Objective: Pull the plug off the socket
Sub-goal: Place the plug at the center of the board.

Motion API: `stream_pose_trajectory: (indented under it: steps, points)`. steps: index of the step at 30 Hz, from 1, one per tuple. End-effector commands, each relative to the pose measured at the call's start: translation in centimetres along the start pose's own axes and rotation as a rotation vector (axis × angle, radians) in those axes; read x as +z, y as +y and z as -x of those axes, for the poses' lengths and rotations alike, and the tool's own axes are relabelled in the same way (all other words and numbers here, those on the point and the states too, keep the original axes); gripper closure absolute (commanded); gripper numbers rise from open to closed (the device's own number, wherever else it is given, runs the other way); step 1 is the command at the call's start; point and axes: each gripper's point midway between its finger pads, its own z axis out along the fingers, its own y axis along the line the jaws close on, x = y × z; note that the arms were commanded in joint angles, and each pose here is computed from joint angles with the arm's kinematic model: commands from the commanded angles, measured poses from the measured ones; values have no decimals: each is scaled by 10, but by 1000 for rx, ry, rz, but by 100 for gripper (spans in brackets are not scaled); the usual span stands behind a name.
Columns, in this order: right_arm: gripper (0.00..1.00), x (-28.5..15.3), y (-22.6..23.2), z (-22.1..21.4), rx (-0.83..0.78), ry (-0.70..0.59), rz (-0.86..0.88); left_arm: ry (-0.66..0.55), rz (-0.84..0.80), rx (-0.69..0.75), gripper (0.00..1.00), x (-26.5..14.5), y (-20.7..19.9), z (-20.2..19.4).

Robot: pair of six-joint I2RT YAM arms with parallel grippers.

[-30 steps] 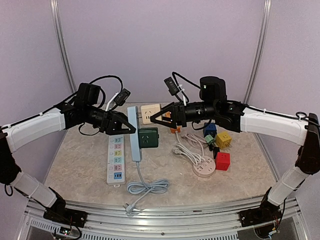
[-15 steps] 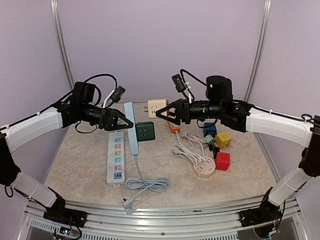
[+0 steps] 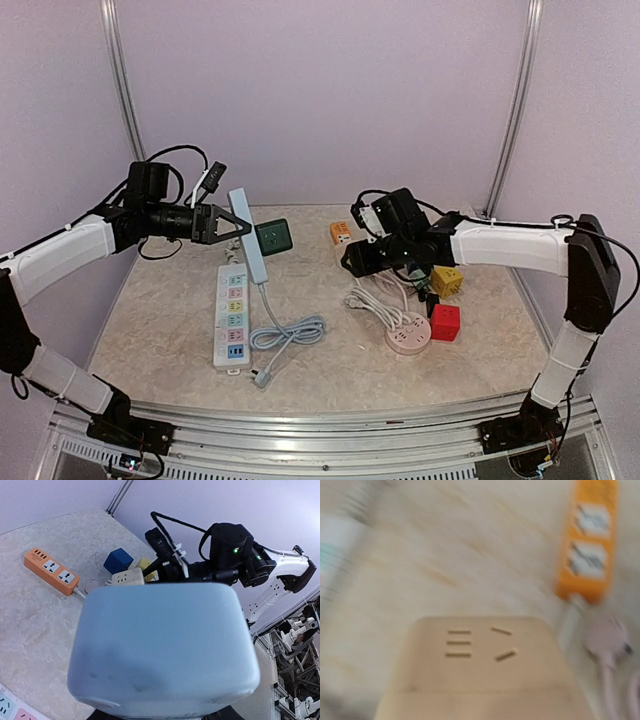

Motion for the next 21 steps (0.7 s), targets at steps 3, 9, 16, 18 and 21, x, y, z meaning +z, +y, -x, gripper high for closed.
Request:
stream_pose_trajectory:
  steps: [3,9,16,18,21]
  points:
    - [100,31,-65,-28,-7,84,-261,-39,-12,33,100,-4,-9,12]
    - [100,54,-87,-46,3,126,-309,-31,-12,30,100,-3,-9,11]
    - [60,56,-91,-54,27,135,-310,-18,-20,26,100,1,-11,9]
    - [48,53,-90,-53,31,131,-307,-15,-23,28,100,2,-12,9]
    - [37,50,-88,-52,37,125,-297,-12,-22,29,100,2,-12,8]
